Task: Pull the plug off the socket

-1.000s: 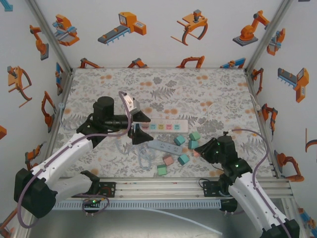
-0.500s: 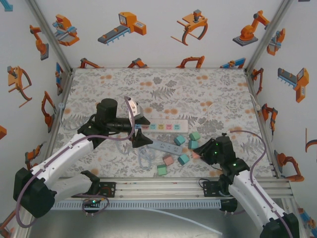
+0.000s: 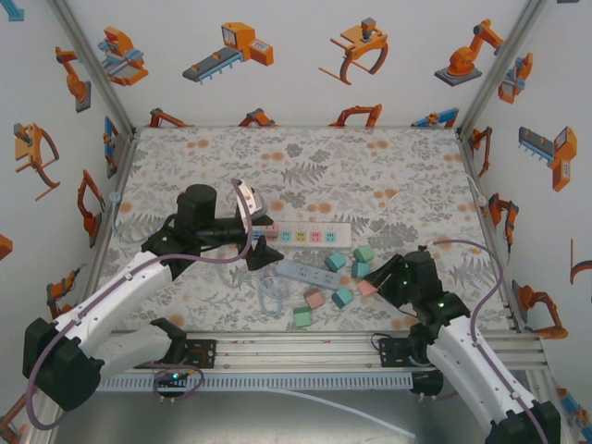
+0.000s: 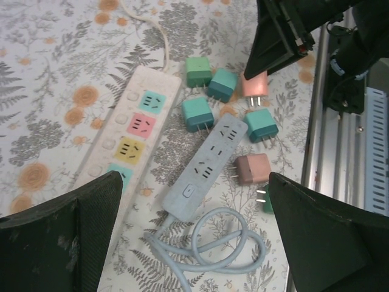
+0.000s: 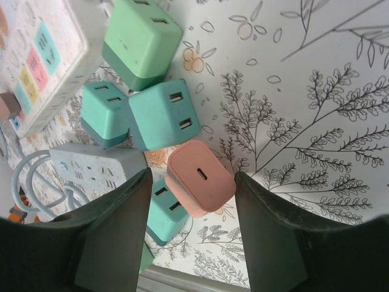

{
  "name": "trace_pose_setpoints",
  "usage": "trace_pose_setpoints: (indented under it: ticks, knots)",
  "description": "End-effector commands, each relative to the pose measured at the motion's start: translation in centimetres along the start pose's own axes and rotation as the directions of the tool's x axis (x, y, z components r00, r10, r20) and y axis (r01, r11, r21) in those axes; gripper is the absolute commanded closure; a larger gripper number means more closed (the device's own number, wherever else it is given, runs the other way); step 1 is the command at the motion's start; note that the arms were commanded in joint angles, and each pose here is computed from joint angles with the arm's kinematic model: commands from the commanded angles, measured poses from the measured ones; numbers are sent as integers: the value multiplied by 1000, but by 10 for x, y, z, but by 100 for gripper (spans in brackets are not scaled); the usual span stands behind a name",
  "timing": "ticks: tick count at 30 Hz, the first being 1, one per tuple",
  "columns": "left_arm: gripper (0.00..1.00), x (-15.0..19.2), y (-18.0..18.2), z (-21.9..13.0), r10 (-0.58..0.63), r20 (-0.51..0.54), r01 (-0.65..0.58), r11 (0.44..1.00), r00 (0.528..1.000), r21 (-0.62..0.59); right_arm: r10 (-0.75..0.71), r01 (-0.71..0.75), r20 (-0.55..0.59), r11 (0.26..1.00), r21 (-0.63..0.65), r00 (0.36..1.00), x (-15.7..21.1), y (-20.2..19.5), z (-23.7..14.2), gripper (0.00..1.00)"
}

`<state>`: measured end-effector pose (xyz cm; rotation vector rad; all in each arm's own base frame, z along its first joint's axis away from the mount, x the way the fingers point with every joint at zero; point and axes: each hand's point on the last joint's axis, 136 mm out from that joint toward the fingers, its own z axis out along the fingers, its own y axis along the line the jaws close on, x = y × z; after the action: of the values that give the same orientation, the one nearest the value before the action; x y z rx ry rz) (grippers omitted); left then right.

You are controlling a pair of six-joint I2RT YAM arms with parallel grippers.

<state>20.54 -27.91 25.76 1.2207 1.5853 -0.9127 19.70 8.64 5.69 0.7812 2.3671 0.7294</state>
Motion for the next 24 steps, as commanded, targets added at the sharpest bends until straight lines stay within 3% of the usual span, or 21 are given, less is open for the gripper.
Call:
trace_pose_setpoints:
  ticks: [1,7,12,14,16,19,24]
  knots:
    - [3,-7,7,-8,38,28,-35,996,999,-77,-62,63,86,998,-9,994,-23,18,-15,46]
    - [3,-7,22,-14,44,34,-37,981,998,-190,-241,255,184,965,-56,953,-56,66,-33,46]
    - [3,-9,34,-24,52,50,-36,957,997,-288,-411,457,294,883,-105,863,-86,122,-47,46]
    - [3,-10,40,-28,52,55,-31,944,997,-329,-478,555,356,817,-156,803,-93,150,-52,47]
    - [3,-10,47,-33,47,63,-20,927,997,-373,-549,678,451,708,-197,704,-97,183,-62,48]
    - [3,-11,60,-43,30,80,10,894,996,-447,-667,867,576,469,-170,473,-89,218,-69,50]
    - [3,-5,87,-62,-13,86,61,811,996,-582,-718,995,696,-55,-83,19,-42,251,-64,50]
